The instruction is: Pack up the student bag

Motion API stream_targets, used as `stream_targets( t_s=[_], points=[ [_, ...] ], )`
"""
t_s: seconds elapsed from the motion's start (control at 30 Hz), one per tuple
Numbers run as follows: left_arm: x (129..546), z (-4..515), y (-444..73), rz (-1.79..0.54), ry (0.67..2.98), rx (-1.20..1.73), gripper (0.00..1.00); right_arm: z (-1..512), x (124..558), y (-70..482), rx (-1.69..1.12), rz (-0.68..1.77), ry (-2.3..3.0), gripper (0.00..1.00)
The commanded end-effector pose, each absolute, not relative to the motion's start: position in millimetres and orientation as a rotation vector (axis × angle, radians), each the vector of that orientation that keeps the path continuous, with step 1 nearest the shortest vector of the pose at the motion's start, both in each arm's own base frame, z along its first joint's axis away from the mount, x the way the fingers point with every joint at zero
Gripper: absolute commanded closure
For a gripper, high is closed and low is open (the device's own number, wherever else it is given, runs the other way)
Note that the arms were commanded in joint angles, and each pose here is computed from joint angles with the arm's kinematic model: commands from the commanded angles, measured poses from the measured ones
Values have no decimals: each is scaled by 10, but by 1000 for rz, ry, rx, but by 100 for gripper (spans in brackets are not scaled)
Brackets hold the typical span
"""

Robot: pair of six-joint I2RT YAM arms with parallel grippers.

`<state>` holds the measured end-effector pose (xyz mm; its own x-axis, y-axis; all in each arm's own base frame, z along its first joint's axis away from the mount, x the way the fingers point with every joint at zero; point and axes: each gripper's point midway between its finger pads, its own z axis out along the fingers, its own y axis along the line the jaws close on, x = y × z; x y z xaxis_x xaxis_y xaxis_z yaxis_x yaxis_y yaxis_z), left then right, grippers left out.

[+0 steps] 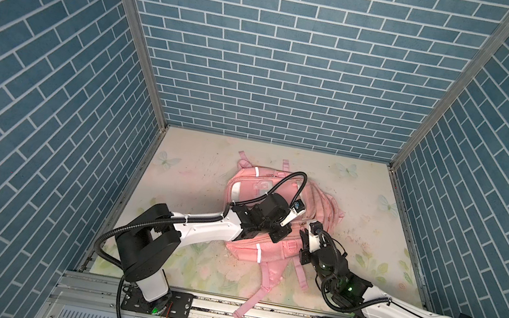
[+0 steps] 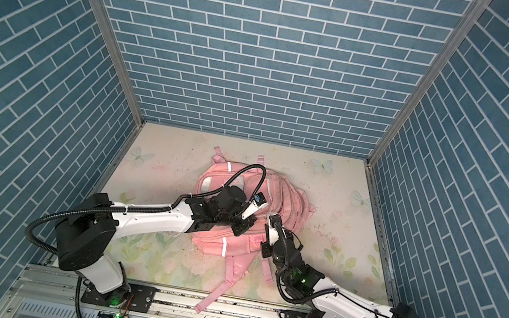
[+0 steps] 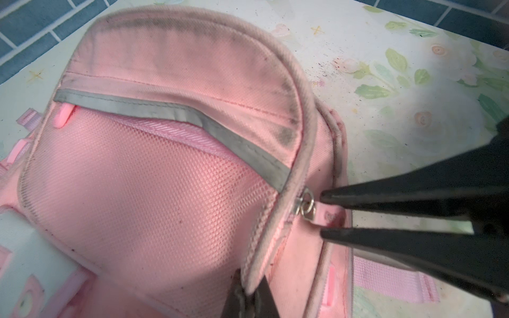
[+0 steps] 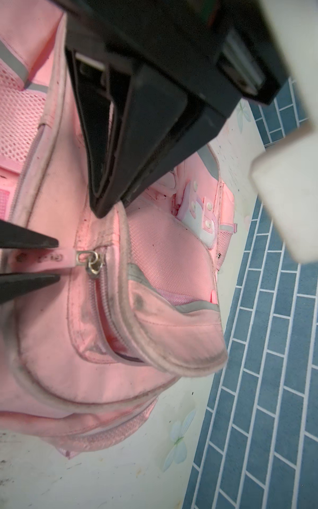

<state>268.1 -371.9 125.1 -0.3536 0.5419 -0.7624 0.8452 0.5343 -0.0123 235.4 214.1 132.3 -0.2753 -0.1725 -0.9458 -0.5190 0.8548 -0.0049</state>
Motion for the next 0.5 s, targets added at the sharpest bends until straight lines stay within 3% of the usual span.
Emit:
stream_targets(
  t_s=[0.0,0.03,0.17,0.47],
  points=[
    [2734,1434,-3734,-556,2012,1089,100,1333,2335,2162,-562,459,1843,100],
    [2730,1434,-3730,-556,2012,1089,100,1312,2348,2150,-566,479,1853,100],
    [2732,1462,-3730,-568,2017,1071,100,1293,2439,2083,-556,430,1889,80],
    [2772,1600,-3821,-654,2032,975,100,1387,2509,2062,-621,329,1847,66]
  ],
)
